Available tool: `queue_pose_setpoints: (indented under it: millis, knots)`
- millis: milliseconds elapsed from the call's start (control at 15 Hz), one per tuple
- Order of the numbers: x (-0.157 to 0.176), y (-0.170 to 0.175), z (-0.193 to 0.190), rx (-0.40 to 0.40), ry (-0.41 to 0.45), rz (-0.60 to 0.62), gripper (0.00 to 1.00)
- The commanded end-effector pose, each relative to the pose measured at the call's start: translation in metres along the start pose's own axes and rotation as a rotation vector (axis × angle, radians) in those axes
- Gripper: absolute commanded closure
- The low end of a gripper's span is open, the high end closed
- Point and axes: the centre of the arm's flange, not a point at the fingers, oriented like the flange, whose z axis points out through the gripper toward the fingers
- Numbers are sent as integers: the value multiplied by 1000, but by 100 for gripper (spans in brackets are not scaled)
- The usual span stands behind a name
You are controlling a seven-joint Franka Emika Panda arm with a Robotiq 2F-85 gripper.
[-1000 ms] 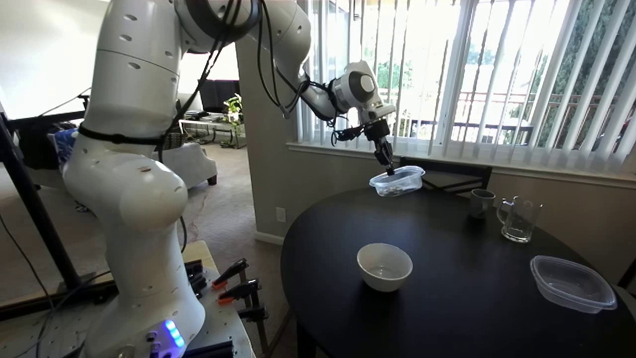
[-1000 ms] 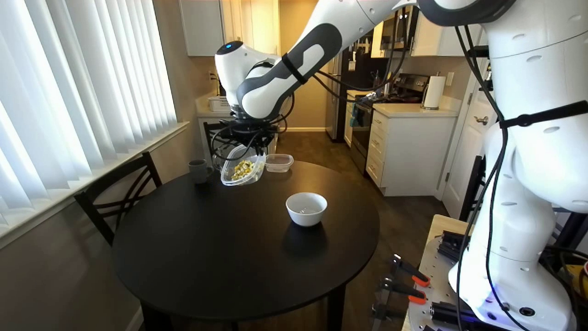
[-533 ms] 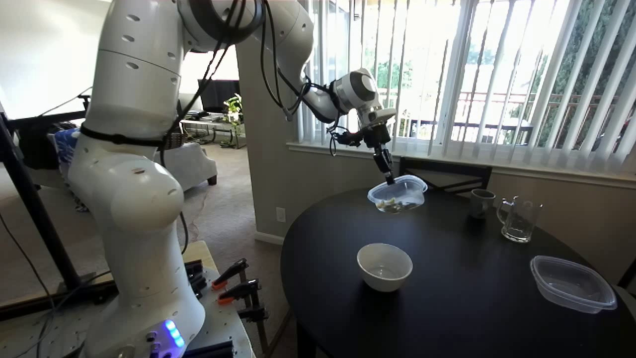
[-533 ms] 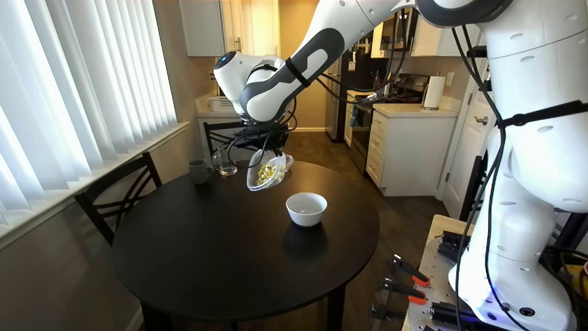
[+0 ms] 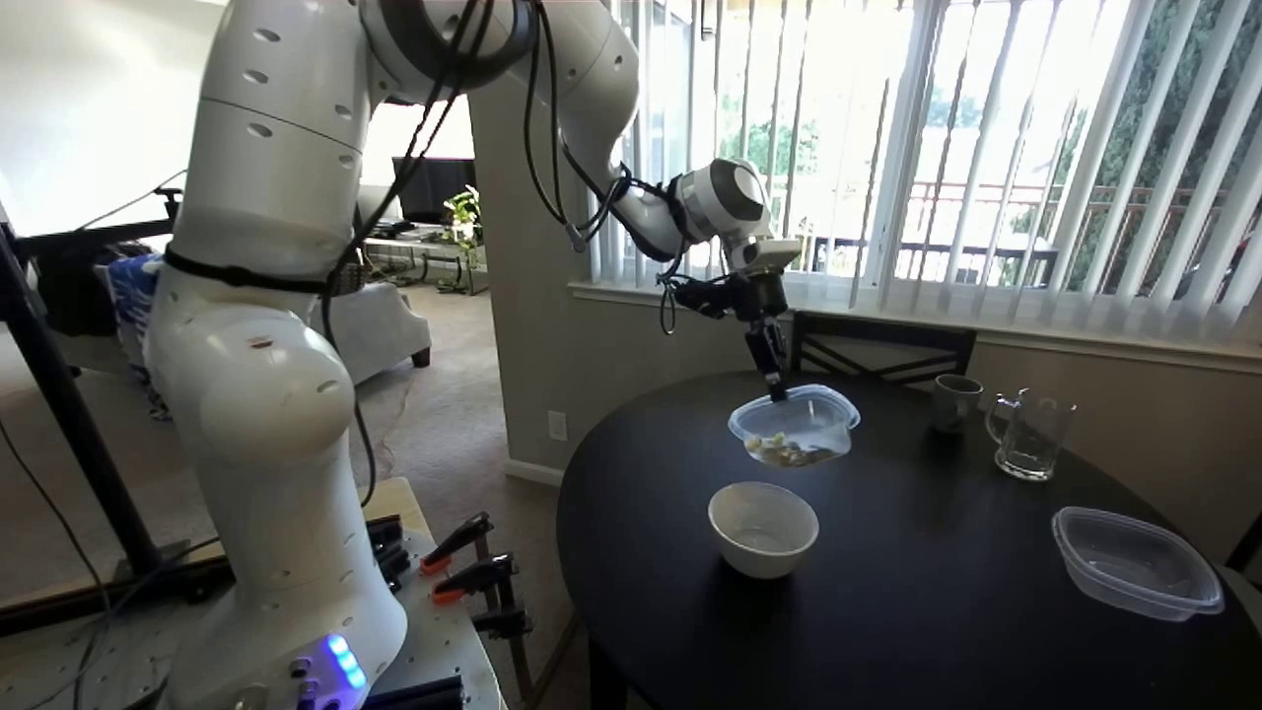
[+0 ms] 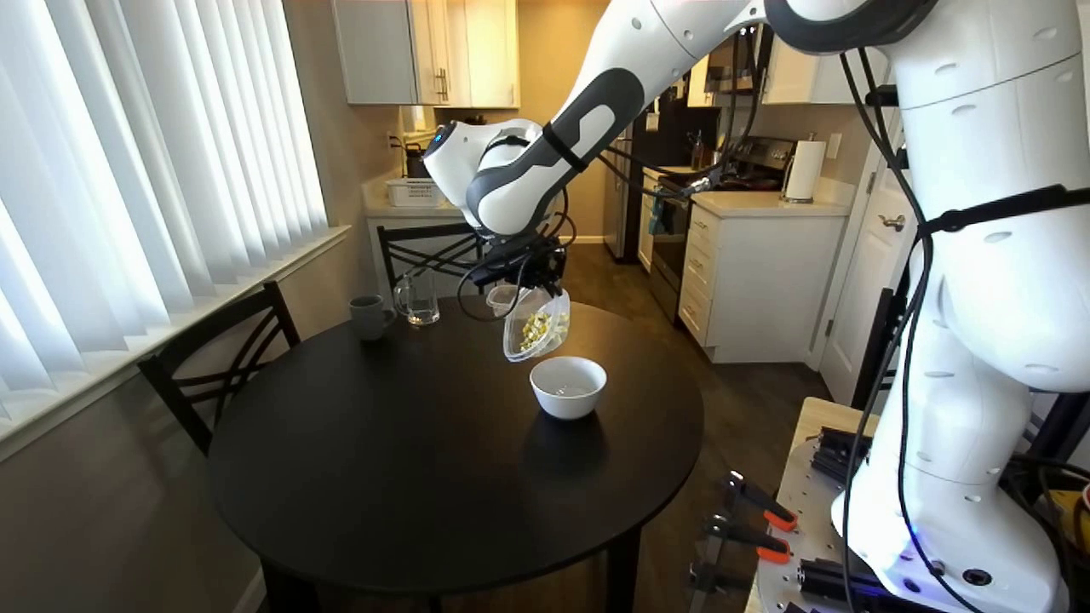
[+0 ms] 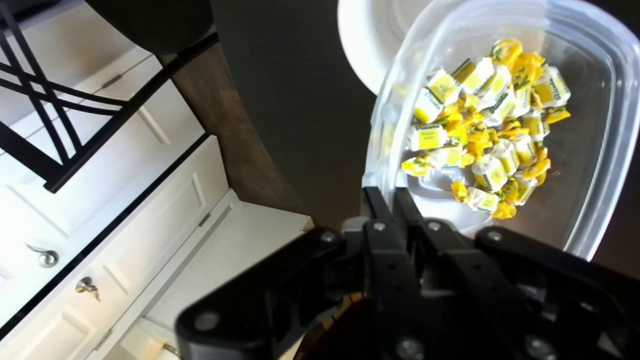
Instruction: Pour the contents into the white bowl
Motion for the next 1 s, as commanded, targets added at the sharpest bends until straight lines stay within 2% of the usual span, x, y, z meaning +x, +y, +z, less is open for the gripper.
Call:
queue_pose_setpoints:
  millis: [0, 467, 933]
  knots:
    - [-6, 22, 14, -80, 15, -10, 96]
    - [-21, 50, 12, -256, 107, -66, 96]
    - [-53, 56, 24, -408, 133, -153, 96]
